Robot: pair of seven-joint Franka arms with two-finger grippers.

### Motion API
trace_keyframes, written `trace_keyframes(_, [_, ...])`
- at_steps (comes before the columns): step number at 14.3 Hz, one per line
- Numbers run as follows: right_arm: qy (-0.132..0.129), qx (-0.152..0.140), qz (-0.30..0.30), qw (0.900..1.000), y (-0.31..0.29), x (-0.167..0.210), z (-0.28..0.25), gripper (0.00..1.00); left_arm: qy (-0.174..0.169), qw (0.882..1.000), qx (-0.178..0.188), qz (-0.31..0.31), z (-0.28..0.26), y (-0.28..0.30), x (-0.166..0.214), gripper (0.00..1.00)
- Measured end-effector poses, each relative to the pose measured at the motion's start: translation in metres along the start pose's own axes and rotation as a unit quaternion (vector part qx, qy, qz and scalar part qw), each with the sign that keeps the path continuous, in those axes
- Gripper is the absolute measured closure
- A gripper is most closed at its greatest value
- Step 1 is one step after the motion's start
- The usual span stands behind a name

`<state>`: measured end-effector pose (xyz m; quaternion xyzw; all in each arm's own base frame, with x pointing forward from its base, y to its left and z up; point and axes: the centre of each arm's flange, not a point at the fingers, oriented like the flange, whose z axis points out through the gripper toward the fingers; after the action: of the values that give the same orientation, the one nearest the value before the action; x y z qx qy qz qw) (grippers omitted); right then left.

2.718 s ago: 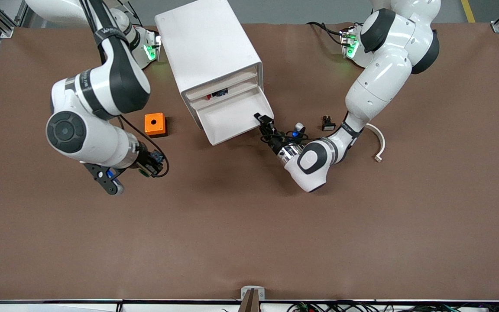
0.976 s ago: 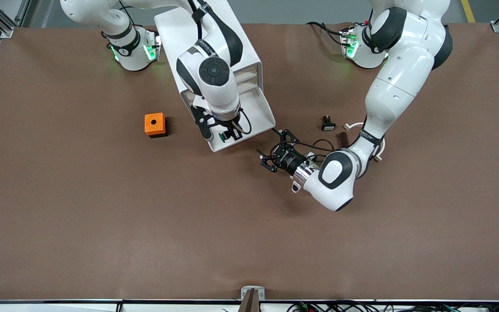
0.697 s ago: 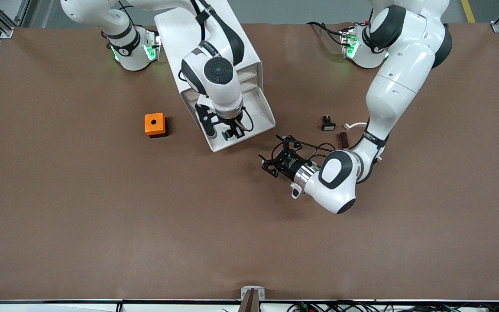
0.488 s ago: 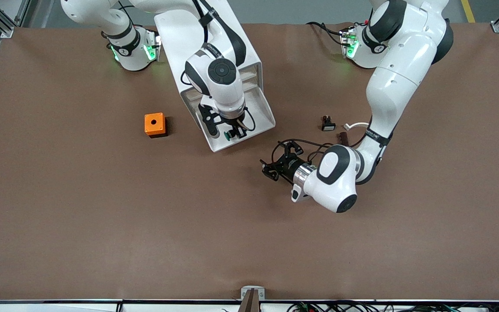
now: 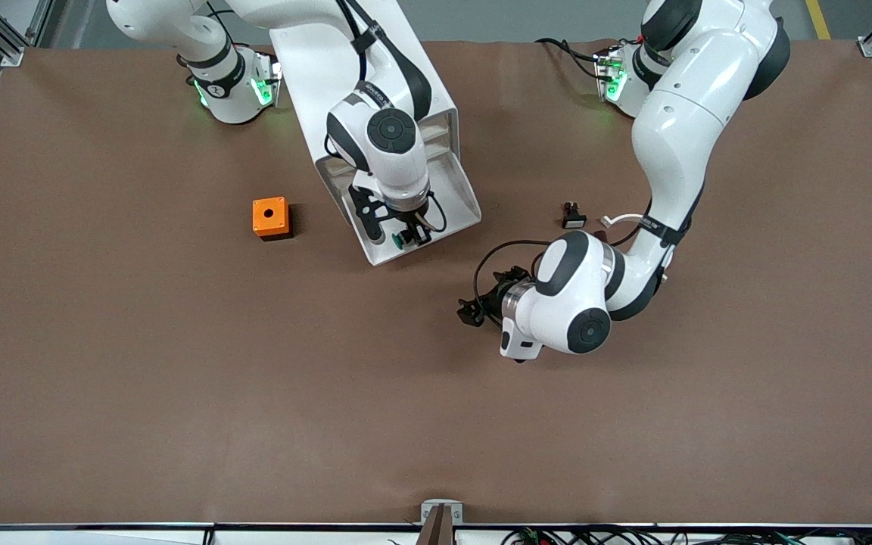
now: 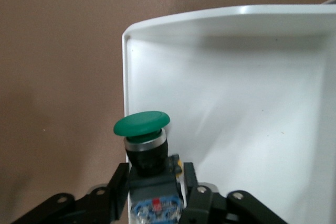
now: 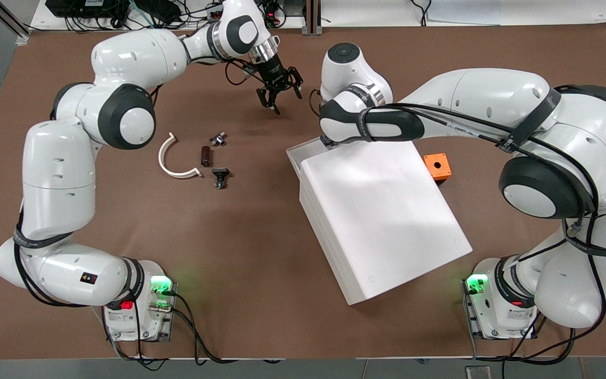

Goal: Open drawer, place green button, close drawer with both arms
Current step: 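Open the right gripper over the drawer and lift it away from the button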

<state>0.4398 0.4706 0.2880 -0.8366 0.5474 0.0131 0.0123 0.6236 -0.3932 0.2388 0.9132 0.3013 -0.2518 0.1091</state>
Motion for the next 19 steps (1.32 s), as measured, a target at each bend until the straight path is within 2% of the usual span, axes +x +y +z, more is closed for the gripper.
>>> trace_keyframes(3, [0.003,0.000,0.001,1.000,-0.005,0.004,-0.007,0.17,0.069,0.997,0.020,0.037,-0.009,0.005,-0.010,0.00])
trace_keyframes(5, [0.009,-0.010,-0.014,1.000,-0.011,0.012,-0.020,0.00,0.099,0.992,0.039,0.061,-0.001,0.011,-0.021,0.00])
trace_keyframes(7, [0.016,-0.021,-0.043,0.999,-0.021,0.033,-0.047,0.00,0.108,0.991,0.045,0.071,0.005,0.014,-0.029,0.00])
trace_keyframes(10, [0.010,-0.020,-0.125,0.992,-0.035,0.079,-0.093,0.00,0.129,0.987,0.056,0.081,0.008,0.015,-0.032,0.00])
trace_keyframes(13, [0.000,-0.006,-0.212,0.977,-0.043,0.151,-0.137,0.00,0.156,0.981,0.072,0.089,0.018,0.022,-0.048,0.00])
trace_keyframes(15, [-0.008,0.000,-0.271,0.963,-0.042,0.205,-0.163,0.00,0.161,0.979,0.073,0.098,0.021,0.026,-0.063,0.00])
trace_keyframes(19, [-0.022,0.004,-0.336,0.942,-0.029,0.288,-0.194,0.00,0.169,0.979,0.070,0.093,0.018,0.030,-0.086,0.00])
